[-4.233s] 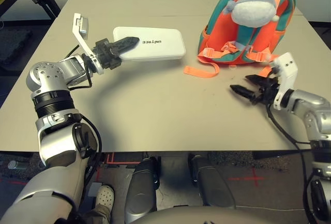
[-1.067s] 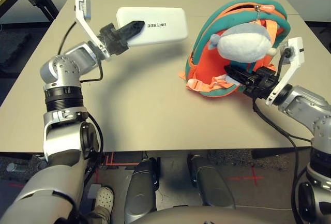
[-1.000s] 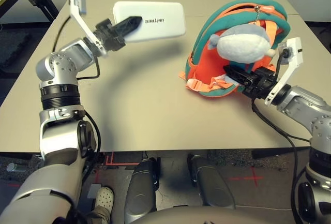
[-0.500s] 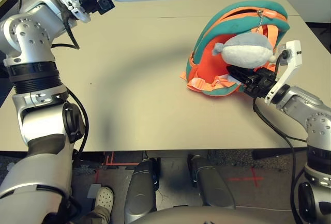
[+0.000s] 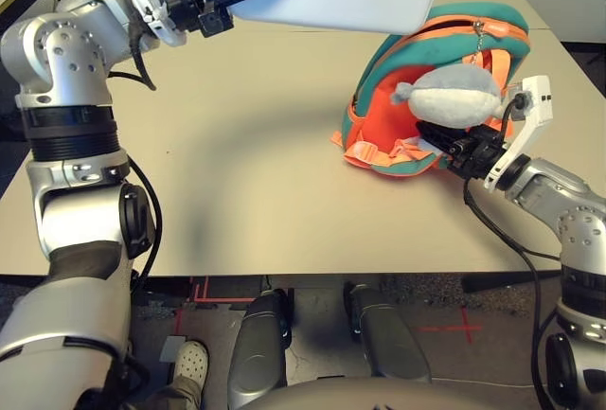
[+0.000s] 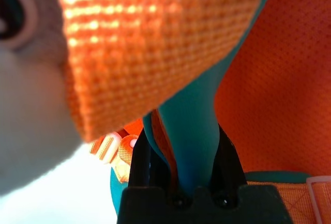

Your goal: Put the pencil case into the backpack and zip it.

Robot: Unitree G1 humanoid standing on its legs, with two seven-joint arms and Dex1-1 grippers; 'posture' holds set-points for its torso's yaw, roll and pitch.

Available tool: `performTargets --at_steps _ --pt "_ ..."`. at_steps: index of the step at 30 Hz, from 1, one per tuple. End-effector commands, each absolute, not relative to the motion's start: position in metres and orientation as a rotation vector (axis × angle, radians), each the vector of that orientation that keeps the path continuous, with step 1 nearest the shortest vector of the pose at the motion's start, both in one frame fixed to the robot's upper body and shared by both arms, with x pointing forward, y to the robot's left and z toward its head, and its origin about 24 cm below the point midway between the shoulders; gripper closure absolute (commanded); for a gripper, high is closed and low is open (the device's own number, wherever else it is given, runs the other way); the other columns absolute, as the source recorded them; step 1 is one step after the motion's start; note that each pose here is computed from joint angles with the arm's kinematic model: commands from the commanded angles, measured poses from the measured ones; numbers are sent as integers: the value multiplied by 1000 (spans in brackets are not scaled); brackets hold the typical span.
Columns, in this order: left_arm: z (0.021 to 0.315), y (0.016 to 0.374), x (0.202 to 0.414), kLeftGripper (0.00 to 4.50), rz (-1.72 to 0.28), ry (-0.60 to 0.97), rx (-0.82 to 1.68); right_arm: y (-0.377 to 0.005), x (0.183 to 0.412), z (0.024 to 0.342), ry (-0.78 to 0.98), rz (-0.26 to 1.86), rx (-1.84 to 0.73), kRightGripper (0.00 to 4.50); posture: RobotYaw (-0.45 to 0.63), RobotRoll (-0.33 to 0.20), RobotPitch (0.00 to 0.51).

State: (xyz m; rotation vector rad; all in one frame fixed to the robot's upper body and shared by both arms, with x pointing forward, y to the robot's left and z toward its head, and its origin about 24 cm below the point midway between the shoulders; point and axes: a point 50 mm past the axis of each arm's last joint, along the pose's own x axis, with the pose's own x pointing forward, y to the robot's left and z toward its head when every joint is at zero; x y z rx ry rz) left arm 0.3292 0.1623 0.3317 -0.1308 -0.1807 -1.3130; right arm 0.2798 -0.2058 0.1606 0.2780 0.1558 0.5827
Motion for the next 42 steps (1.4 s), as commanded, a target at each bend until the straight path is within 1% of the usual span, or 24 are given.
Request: performTargets --at_steps 1,8,10,13,18,25,28,34,36,38,39,41,42 --pt "338 159 334 3190 -1310 -218 -73 -207 278 147 230 554 282 4153 -187 0 187" --pt "330 148 340 3190 -1363 -180 -21 -207 279 148 227 551 281 4153 -192 0 188" --pt "323 142 341 3190 -1390 -154 0 -207 280 149 223 548 281 4153 -194 0 188" --pt "314 136 344 3190 -1406 -121 57 -207 280 149 219 545 282 4153 -199 0 188" --pt "306 126 347 3191 -1416 -100 164 -206 280 149 216 545 283 4153 -203 0 189" --pt "284 110 359 3191 -1402 -42 328 -205 281 150 211 546 285 4153 -202 0 189" --pt "278 102 363 3192 -1401 -33 335 -204 282 150 209 547 287 4153 -197 0 187" --pt "256 74 375 3194 -1376 -22 269 -201 284 149 209 556 291 4153 -188 0 184" --pt "251 65 380 3194 -1311 -49 210 -200 285 149 207 558 288 4153 -189 0 183" --pt "243 63 382 2448 -1286 -45 197 -200 285 150 202 559 286 4153 -195 0 182" --pt "240 63 381 2154 -1289 -40 200 -200 286 150 200 559 286 4153 -195 0 182" --pt "241 68 379 1426 -1302 -38 177 -201 286 151 197 557 284 4153 -195 0 182" --pt "244 71 378 972 -1304 -46 161 -201 286 151 196 555 283 4153 -200 0 181"
